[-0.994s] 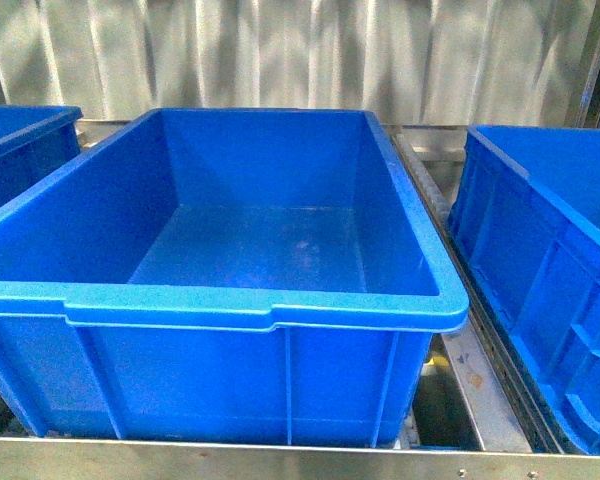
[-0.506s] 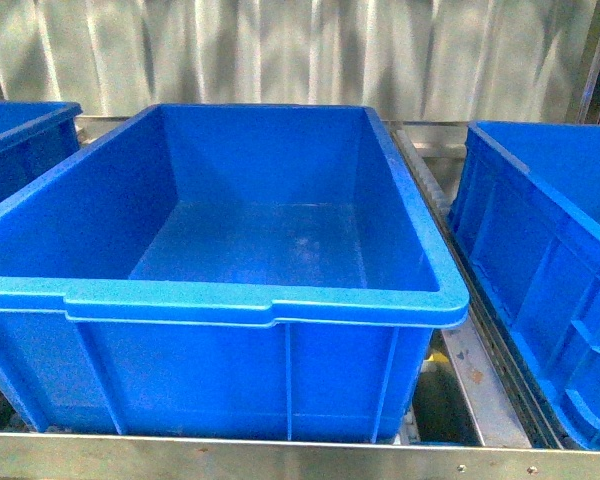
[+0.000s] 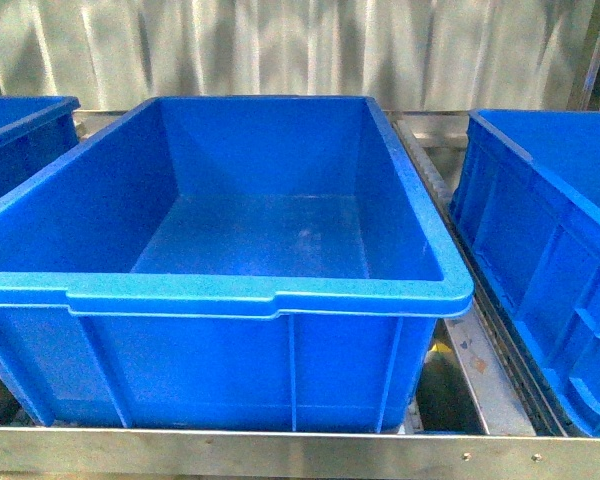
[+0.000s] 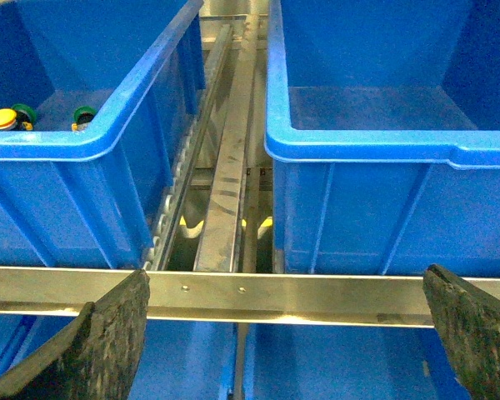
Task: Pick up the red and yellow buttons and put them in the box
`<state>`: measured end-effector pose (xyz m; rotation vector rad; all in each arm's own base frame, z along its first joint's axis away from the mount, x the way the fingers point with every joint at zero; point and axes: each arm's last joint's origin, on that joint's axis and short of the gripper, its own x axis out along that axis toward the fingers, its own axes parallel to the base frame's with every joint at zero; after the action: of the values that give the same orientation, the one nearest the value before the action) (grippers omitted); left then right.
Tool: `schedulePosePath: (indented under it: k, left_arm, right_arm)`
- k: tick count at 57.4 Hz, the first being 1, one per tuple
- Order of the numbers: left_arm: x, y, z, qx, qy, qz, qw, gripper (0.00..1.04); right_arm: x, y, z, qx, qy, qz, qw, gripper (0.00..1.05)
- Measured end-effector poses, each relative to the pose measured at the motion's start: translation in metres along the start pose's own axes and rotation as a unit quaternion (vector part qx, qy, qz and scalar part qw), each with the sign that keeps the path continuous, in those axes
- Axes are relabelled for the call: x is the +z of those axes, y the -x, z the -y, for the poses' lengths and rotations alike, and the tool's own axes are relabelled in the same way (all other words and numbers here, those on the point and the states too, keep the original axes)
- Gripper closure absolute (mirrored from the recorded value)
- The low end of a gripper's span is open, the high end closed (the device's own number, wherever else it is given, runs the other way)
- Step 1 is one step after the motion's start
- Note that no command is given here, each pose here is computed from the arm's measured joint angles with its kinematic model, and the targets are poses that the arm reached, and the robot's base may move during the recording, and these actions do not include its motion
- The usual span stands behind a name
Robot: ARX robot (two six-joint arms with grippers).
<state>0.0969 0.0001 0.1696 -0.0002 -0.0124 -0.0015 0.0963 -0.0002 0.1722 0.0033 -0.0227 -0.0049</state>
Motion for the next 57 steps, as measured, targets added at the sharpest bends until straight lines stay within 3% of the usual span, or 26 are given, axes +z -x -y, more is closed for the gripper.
schedulePosePath:
  k: [57]
  left_arm:
    - [0.0000, 0.0000, 0.0000, 0.002, 0.000, 0.000, 1.000, 0.08]
  right_arm:
    - [-0.0005, 0.0000, -0.0002, 0.003, 0.000, -0.001, 1.000, 0.06]
